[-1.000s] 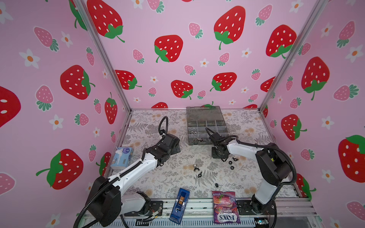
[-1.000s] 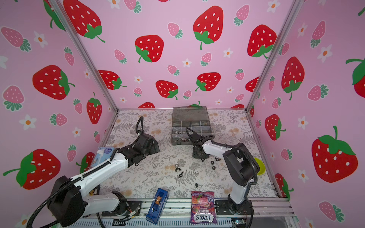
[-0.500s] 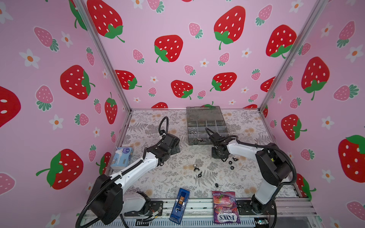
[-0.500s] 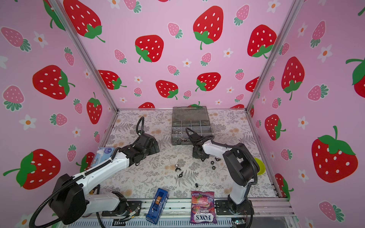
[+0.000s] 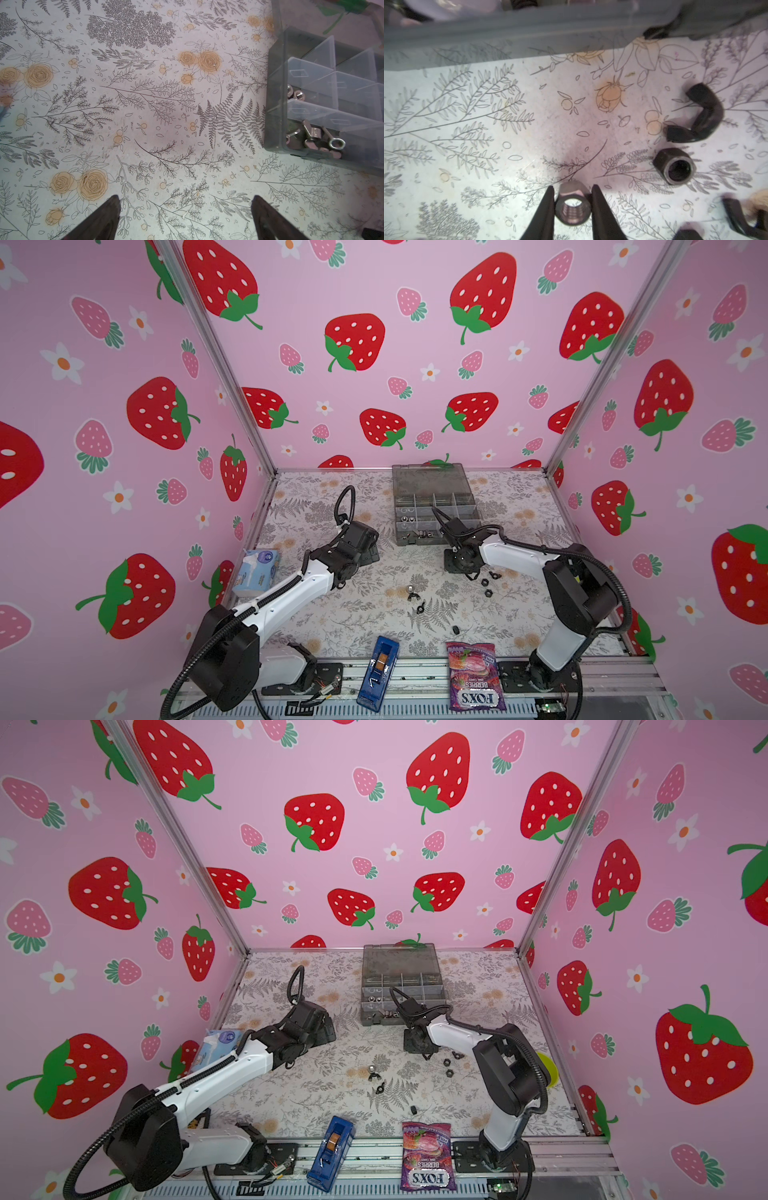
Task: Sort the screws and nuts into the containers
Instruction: 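Lift and carry the nut with the right gripper over the nut compartment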
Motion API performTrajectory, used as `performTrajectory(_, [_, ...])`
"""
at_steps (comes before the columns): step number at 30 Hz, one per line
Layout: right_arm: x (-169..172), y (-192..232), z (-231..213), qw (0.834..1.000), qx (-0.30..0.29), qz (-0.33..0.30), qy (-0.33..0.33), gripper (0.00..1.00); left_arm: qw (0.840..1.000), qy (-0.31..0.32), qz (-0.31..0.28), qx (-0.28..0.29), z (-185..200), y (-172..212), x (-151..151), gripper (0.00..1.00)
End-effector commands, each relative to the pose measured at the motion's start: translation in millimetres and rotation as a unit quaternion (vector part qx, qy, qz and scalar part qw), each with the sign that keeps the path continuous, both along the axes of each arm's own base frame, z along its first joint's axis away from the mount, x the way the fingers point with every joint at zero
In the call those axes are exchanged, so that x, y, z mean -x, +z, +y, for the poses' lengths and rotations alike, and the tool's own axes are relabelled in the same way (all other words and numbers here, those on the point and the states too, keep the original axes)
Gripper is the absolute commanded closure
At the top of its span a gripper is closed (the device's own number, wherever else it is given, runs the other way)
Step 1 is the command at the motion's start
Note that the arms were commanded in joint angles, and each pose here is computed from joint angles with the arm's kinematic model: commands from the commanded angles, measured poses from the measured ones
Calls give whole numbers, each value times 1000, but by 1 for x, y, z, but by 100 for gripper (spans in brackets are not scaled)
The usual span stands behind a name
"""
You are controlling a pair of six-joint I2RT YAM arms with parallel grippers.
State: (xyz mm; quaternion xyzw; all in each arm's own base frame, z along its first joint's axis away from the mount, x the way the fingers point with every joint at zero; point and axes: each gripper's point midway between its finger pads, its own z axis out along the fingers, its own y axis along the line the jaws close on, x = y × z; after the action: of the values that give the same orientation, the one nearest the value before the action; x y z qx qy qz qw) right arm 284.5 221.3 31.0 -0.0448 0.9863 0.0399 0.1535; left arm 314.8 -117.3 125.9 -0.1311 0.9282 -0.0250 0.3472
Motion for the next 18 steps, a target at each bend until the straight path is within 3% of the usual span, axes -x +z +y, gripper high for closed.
performTrajectory(1, [4, 7, 7, 1000, -11, -6, 16, 82, 1000, 16, -7, 1, 3, 6, -4, 1])
performTrajectory(10, [-7, 37, 39, 996, -31, -52, 60, 84, 1000, 18, -6, 0, 4, 4, -4, 1])
performTrajectory(18, [-44, 81, 78, 987, -58, -122, 88, 84, 1000, 16, -6, 0, 3, 3, -4, 1])
